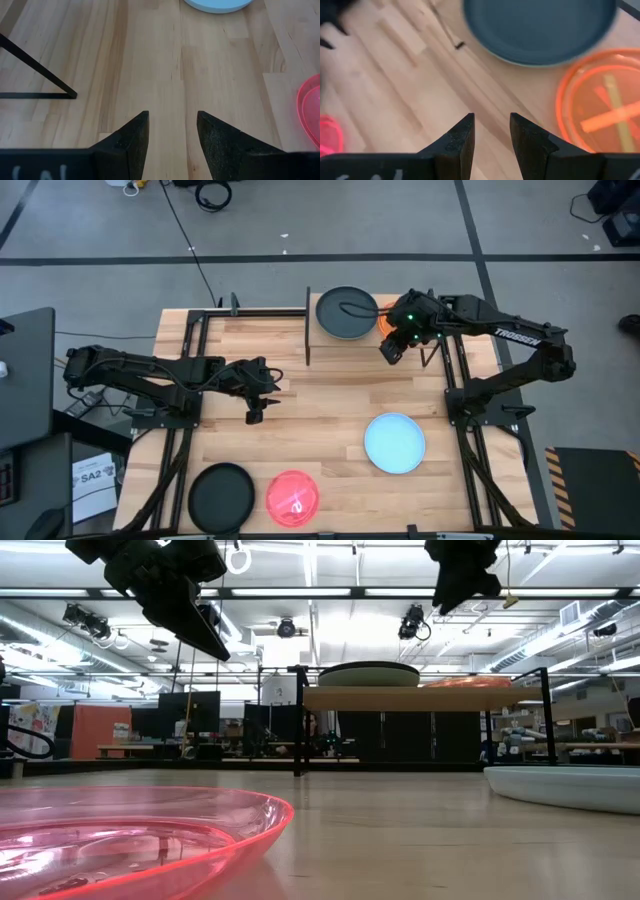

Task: Place and stack plates onto a shelf
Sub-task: Stack the black plate on top of the black plate on the shelf

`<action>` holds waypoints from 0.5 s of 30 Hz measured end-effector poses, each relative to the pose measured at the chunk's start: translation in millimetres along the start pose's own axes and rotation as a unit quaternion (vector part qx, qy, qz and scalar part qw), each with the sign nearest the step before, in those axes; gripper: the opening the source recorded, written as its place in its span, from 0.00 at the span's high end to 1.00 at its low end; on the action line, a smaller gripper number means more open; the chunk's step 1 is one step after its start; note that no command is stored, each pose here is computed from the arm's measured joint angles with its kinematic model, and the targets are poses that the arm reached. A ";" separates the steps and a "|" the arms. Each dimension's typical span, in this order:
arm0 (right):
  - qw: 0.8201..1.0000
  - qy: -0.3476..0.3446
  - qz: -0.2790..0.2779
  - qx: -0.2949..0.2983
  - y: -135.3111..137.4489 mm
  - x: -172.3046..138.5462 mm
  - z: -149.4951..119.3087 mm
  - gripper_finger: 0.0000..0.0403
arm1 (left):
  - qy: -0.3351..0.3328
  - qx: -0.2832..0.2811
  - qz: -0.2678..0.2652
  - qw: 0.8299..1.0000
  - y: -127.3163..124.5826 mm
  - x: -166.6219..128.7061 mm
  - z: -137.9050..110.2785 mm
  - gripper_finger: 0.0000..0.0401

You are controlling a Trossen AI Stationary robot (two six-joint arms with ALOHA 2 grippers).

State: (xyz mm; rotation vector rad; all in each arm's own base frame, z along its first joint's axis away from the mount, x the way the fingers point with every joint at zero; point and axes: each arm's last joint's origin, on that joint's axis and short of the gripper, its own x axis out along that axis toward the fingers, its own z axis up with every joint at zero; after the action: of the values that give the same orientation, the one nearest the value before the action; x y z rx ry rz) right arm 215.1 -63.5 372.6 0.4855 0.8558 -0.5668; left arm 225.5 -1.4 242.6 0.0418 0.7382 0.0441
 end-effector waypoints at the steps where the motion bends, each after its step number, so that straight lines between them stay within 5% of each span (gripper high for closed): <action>1: 1.000 -0.004 0.007 -0.005 3.4 -0.4 -0.3 0.68 | 0.001 0.000 0.000 1.000 0.0 0.0 -0.1 0.57; 15: 0.993 -0.090 0.044 -0.064 47.3 -8.9 -7.3 0.68 | 0.036 -0.053 -0.069 0.996 -5.6 -0.6 -6.4 0.57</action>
State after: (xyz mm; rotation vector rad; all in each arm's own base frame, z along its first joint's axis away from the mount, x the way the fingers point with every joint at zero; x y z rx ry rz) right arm 236.6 -21.2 383.6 0.3483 0.6900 -0.4644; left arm 220.9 -6.9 238.0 -0.1128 0.8085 -0.0467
